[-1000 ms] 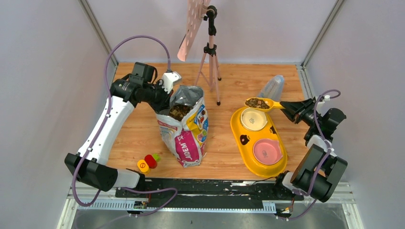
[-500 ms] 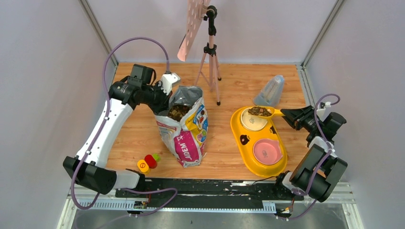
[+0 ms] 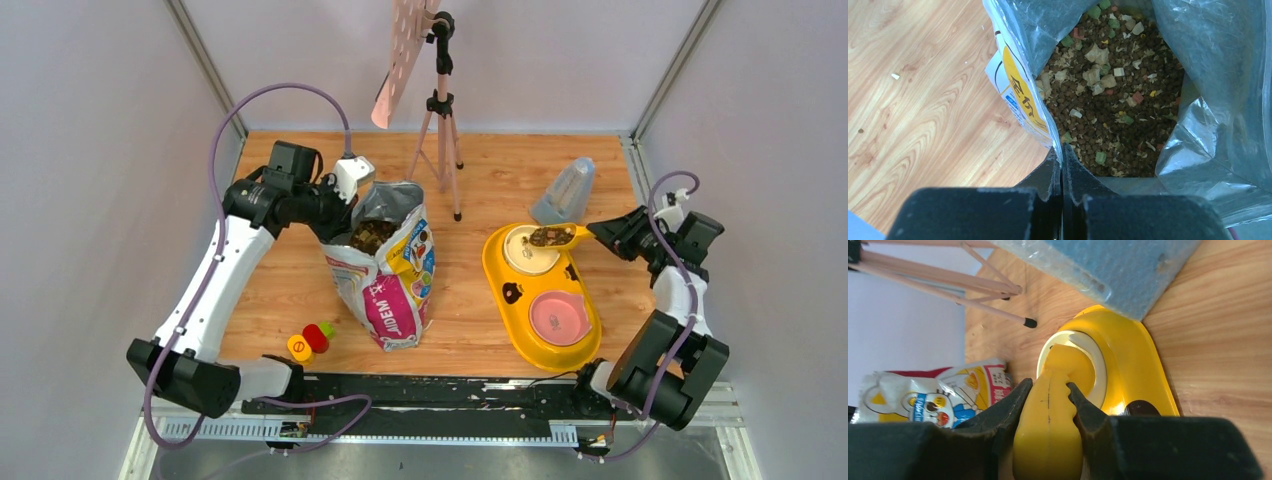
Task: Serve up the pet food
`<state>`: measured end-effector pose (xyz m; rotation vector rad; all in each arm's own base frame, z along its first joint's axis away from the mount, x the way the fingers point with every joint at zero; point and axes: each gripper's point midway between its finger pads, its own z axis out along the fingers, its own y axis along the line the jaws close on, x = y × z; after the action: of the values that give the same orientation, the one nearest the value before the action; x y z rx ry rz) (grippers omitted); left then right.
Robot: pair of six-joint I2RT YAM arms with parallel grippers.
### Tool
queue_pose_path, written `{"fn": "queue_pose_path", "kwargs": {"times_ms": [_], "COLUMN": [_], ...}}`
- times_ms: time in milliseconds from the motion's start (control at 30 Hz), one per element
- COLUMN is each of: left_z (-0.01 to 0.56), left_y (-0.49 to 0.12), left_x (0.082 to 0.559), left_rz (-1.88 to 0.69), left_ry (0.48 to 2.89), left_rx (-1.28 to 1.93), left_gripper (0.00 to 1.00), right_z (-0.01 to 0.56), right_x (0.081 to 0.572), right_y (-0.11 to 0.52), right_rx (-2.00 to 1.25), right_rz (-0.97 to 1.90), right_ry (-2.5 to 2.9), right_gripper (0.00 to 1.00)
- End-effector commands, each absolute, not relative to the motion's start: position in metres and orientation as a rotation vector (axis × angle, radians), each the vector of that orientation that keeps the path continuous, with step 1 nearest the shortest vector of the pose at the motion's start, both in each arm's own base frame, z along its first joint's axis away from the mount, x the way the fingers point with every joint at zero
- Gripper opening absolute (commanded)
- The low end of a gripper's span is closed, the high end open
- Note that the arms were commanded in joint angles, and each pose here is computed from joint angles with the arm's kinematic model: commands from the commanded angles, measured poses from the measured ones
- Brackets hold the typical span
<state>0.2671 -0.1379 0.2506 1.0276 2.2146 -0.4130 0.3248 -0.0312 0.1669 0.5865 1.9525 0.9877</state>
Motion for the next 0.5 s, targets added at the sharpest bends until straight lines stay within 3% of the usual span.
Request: {"fn": "queue_pose_path", "kwargs": {"times_ms": [0, 467], "left_z": [0.262, 0.258], "left_y": [-0.136, -0.131], "left_x": [0.26, 0.247], "left_rz": [-0.398, -0.395], "left_ry": [2.12, 2.09], "left_rx": [1.053, 1.047], "left_gripper": [0.0, 0.0], "right_z": [0.172, 0.199], "right_x": [0.334, 0.347], "right_y": [-0.026, 0.003], "right_rx": [0.386, 0.042], "right_rz": [0.815, 0.515], "right_ry": [2.041, 2.139], "right_gripper": [0.0, 0.0]}}
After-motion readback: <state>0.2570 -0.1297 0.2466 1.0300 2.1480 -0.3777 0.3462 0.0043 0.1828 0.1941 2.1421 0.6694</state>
